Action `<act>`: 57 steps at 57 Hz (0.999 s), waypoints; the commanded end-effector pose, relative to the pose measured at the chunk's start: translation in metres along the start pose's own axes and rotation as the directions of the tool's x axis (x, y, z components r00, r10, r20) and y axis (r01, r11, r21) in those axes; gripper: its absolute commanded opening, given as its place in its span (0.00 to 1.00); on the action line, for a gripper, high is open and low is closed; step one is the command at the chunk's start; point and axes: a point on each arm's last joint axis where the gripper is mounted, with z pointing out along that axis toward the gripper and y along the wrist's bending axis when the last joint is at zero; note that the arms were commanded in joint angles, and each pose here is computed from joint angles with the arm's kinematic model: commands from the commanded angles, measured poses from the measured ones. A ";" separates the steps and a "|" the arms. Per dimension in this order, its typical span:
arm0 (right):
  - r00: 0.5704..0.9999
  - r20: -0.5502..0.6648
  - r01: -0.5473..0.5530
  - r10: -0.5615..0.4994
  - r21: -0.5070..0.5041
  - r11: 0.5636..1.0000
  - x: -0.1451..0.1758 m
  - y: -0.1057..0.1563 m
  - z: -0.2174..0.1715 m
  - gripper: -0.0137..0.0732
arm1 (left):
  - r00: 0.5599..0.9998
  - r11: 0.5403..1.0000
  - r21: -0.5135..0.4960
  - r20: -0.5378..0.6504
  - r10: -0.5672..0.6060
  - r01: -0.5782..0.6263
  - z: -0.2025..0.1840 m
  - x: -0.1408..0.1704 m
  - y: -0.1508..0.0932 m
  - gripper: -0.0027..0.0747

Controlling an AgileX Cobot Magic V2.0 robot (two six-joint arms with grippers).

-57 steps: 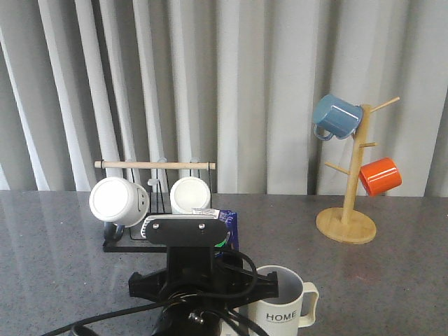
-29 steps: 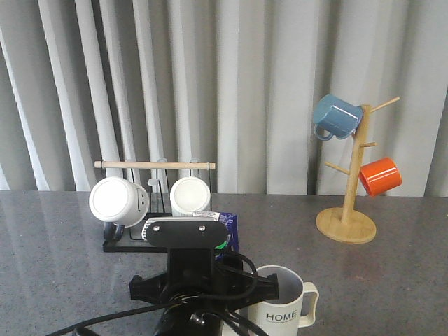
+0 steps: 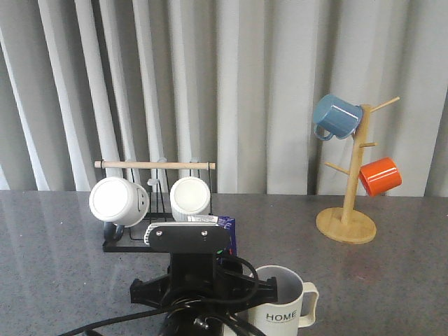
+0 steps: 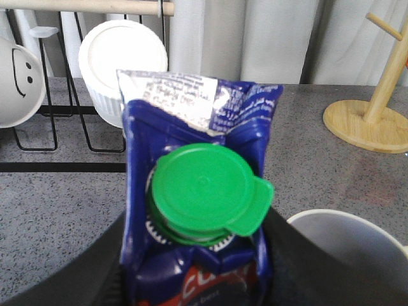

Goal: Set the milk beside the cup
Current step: 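Lower the held carton onto the table beside the mug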

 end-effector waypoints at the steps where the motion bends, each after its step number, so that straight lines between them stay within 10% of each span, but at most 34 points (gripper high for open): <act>1: 0.995 0.104 0.009 -0.010 0.005 1.000 -0.018 -0.001 -0.001 0.15 | 0.997 1.000 0.006 0.078 -0.024 0.024 -0.008 -0.023 0.000 0.04; 25: 0.995 0.104 0.009 -0.010 0.005 1.000 -0.018 -0.001 -0.001 0.15 | 0.997 1.000 0.006 0.080 -0.022 0.021 -0.008 -0.023 0.000 0.08; 45: 0.995 0.104 0.009 -0.010 0.005 1.000 -0.018 -0.001 -0.001 0.15 | 0.997 0.998 -0.035 0.059 -0.040 0.043 -0.008 -0.021 0.004 0.76; 57: 0.995 0.104 0.009 -0.010 0.005 1.000 -0.018 -0.001 -0.001 0.15 | 0.997 0.998 -0.050 0.071 -0.021 0.024 -0.009 -0.023 0.006 0.95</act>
